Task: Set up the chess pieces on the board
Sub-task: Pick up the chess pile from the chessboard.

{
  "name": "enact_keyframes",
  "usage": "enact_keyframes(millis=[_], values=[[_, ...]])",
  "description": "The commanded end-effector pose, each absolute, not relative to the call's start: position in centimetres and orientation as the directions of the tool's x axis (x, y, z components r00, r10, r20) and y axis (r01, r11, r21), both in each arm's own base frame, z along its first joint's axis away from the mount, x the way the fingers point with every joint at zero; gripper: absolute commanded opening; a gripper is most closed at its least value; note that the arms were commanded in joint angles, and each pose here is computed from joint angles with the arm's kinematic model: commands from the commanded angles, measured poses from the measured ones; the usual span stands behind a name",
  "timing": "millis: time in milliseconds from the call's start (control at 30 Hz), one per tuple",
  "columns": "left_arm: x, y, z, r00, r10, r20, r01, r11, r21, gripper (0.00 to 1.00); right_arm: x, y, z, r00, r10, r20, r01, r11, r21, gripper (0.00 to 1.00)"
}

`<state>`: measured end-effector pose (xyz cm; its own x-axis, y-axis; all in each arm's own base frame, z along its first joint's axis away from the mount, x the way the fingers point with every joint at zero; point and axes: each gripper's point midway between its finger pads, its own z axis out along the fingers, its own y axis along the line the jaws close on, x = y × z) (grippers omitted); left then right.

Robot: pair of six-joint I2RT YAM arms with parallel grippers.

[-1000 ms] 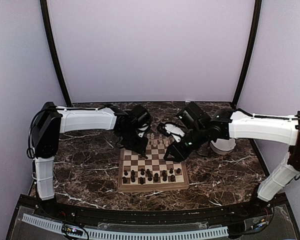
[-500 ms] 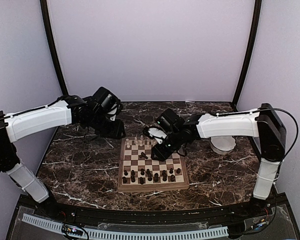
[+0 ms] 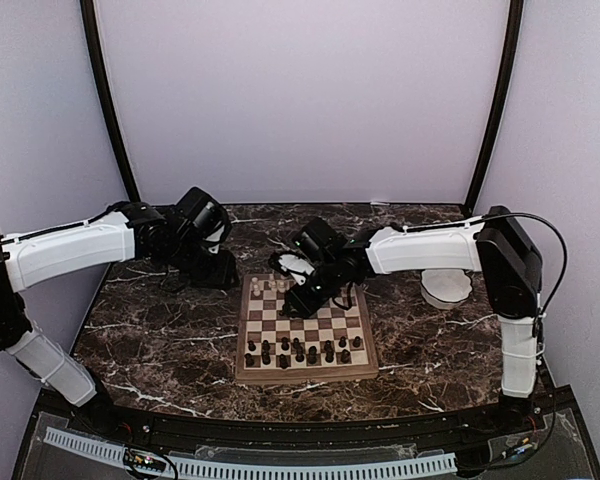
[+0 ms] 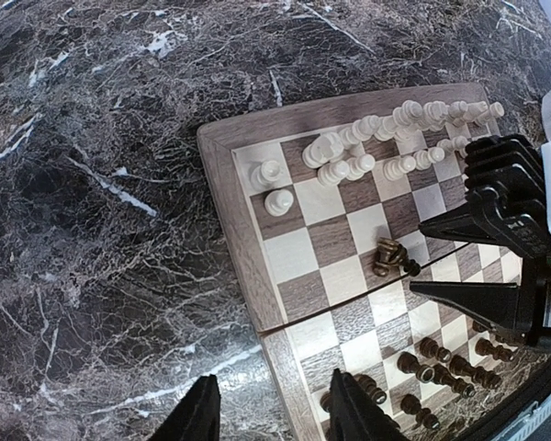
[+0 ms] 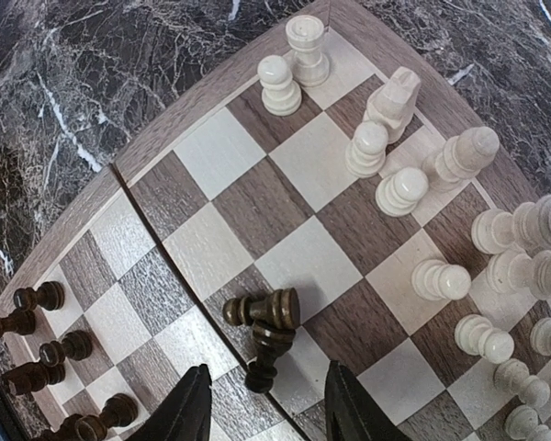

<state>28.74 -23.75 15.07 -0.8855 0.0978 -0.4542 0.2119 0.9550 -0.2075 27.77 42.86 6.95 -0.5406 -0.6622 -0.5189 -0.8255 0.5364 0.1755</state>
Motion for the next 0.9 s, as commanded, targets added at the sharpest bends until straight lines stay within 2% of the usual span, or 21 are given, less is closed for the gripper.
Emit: enact_keyframes(millis=[0, 433, 567, 867], values=[[28.6, -23.1, 16.1, -0.875, 0.083, -0.476, 0.206, 0.955, -0.212, 0.43, 28.5, 43.9, 7.1, -0.544, -0.649, -0.532, -0.821, 0.544, 0.176, 0.43], [28.8, -23.0, 15.7, -0.874, 0.102, -0.474, 0.221, 0.954, -0.201, 0.43, 28.1, 43.1, 4.5, -0.557, -0.695, -0.455, -0.816, 0.56, 0.143, 0.33], [28.9, -23.1, 15.6, -0.875, 0.101, -0.474, 0.221, 0.954, -0.204, 0.43, 27.6, 42.9, 4.0, -0.559, -0.706, -0.434, -0.818, 0.556, 0.149, 0.22], [28.8, -25.1, 15.2, -0.868, 0.123, -0.481, 0.284, 0.917, -0.278, 0.43, 27.4, 42.6, 6.7, -0.548, -0.692, -0.47, -0.822, 0.549, 0.149, 0.08]])
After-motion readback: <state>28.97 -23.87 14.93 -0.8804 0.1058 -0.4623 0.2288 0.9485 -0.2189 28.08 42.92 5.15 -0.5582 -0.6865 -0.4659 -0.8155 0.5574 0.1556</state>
